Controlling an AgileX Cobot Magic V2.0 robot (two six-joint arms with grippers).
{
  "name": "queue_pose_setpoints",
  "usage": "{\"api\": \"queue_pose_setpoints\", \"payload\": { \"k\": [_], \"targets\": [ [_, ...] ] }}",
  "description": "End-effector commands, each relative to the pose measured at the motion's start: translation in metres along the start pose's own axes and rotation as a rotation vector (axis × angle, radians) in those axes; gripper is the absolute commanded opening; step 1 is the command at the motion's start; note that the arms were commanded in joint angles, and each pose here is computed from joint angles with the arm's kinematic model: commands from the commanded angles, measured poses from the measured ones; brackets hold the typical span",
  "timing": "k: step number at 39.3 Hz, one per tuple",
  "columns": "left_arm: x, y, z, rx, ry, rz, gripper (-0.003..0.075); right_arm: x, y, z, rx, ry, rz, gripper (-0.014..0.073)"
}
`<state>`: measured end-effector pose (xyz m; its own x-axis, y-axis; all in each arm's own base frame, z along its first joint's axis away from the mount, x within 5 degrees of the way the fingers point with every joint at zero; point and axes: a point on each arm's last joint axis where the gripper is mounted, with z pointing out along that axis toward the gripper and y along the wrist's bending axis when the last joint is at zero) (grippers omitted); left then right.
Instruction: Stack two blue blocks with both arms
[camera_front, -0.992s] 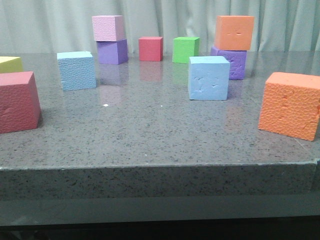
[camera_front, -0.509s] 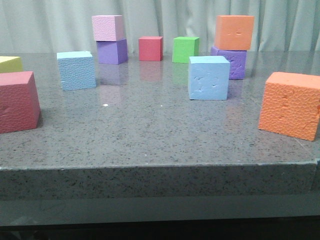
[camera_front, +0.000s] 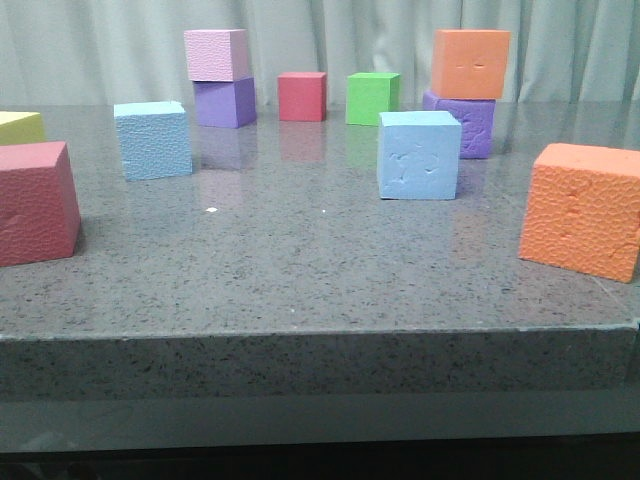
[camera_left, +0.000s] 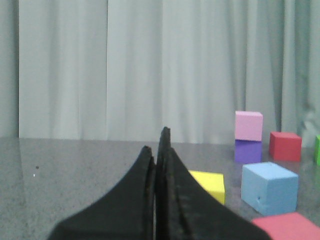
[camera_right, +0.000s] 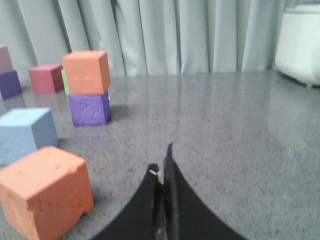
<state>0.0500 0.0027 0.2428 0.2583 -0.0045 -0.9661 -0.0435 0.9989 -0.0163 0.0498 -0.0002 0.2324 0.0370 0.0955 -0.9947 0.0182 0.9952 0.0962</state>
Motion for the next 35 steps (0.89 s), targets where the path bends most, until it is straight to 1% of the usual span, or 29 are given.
{"api": "queue_pose_setpoints", "payload": {
  "k": [1,5,9,15,19,24,31,35],
  "targets": [
    [-0.033,0.000,0.004,-0.005,-0.102,-0.015,-0.0020,-0.037,0.003,-0.011,-0.005,-0.143,-0.007,-0.0070],
    [-0.050,-0.001,0.014,0.001,-0.031,-0.015,-0.0020,-0.059,0.006,-0.015,-0.011,-0.152,-0.009,-0.0067],
    [-0.065,-0.002,0.030,0.006,0.064,-0.015,-0.0020,-0.083,0.009,-0.014,-0.016,-0.125,-0.010,-0.0062],
    [-0.077,-0.003,0.059,0.012,0.213,-0.015,-0.0020,-0.112,0.013,0.001,-0.018,-0.021,-0.011,-0.0062],
    [-0.078,-0.004,0.076,0.014,0.296,-0.015,-0.0020,-0.126,0.014,0.015,-0.017,0.050,-0.010,-0.0062],
    [-0.075,-0.004,0.085,0.013,0.333,-0.015,-0.0020,-0.132,0.014,0.029,-0.014,0.084,-0.009,-0.0062],
    [-0.075,-0.004,0.086,0.013,0.334,-0.015,-0.0020,-0.133,0.014,0.030,-0.013,0.080,-0.009,-0.0058],
    [-0.074,-0.004,0.086,0.013,0.335,-0.015,-0.0020,-0.133,0.014,0.030,-0.013,0.080,-0.009,-0.0013]
  ]
}}
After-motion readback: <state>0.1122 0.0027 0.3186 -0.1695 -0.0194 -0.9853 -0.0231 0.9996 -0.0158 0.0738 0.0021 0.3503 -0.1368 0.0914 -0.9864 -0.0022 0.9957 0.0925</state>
